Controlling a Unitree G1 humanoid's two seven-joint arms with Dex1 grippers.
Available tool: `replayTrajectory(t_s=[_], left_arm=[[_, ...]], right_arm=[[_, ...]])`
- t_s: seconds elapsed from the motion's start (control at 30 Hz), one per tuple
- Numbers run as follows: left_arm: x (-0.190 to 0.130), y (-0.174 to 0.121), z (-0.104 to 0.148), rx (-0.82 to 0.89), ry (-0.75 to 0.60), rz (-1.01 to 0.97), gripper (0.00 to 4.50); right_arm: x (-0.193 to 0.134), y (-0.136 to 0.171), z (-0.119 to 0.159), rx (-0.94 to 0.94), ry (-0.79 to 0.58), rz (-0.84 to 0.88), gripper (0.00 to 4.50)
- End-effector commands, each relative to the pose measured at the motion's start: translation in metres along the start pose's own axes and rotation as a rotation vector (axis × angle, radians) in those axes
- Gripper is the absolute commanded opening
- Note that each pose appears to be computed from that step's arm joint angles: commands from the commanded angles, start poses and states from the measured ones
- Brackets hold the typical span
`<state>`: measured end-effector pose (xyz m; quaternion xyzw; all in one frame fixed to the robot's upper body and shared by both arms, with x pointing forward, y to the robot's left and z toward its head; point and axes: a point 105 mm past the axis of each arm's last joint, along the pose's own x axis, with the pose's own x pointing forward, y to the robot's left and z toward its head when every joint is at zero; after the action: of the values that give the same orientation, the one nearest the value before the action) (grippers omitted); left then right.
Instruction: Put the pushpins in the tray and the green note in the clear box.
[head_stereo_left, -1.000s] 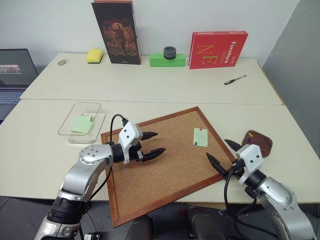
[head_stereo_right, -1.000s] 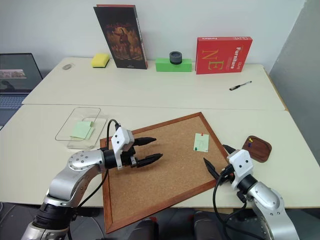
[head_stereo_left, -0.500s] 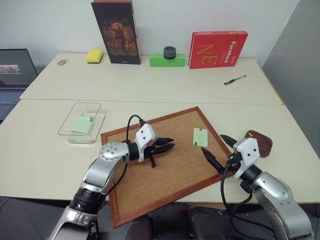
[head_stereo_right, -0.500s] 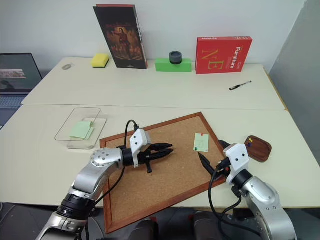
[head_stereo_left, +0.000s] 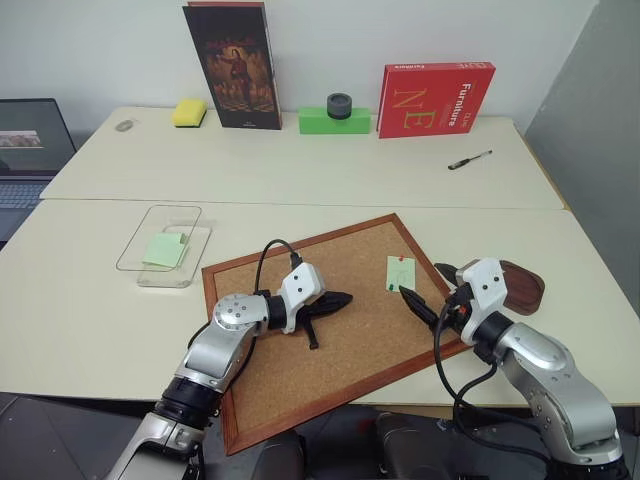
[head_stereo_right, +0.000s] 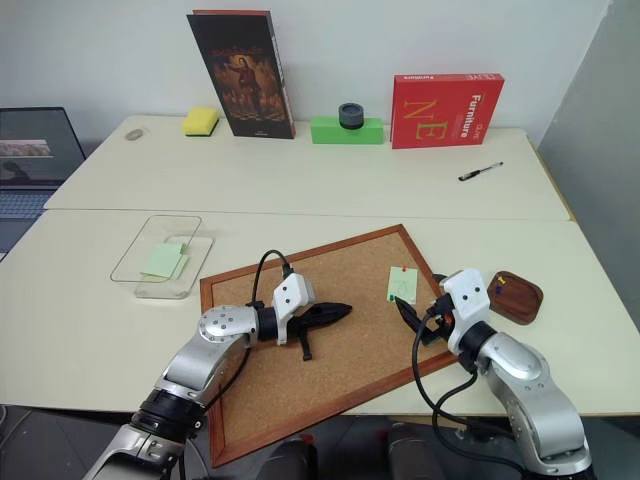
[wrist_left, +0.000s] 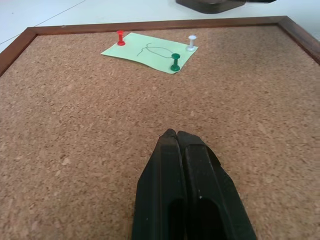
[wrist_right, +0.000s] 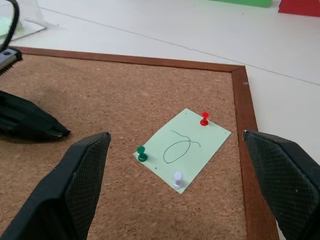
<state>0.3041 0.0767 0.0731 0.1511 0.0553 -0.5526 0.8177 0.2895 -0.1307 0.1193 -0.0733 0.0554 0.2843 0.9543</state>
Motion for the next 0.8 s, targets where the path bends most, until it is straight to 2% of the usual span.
replayTrajectory(t_s=[0.03,0.3,0.7,0.8], left_arm=[[0.0,-0.014,-0.011,-0.042,0.031,-0.033,0.01],[0.0,-0.022,-0.012,-0.079,0.039,-0.02,0.01],[-0.003,-0.024,-0.012,-0.092,0.048,-0.013,0.01],[-0.004,-0.022,-0.013,-0.089,0.056,-0.005,0.0]], right_arm=[[0.018,-0.017,0.005,-0.054,0.015,-0.014,4.5],[0.047,-0.032,-0.002,-0.096,0.058,-0.019,4.5],[0.068,-0.036,-0.002,-0.105,0.03,-0.027,4.5],[0.069,-0.038,-0.003,-0.102,0.031,-0.035,3.78]])
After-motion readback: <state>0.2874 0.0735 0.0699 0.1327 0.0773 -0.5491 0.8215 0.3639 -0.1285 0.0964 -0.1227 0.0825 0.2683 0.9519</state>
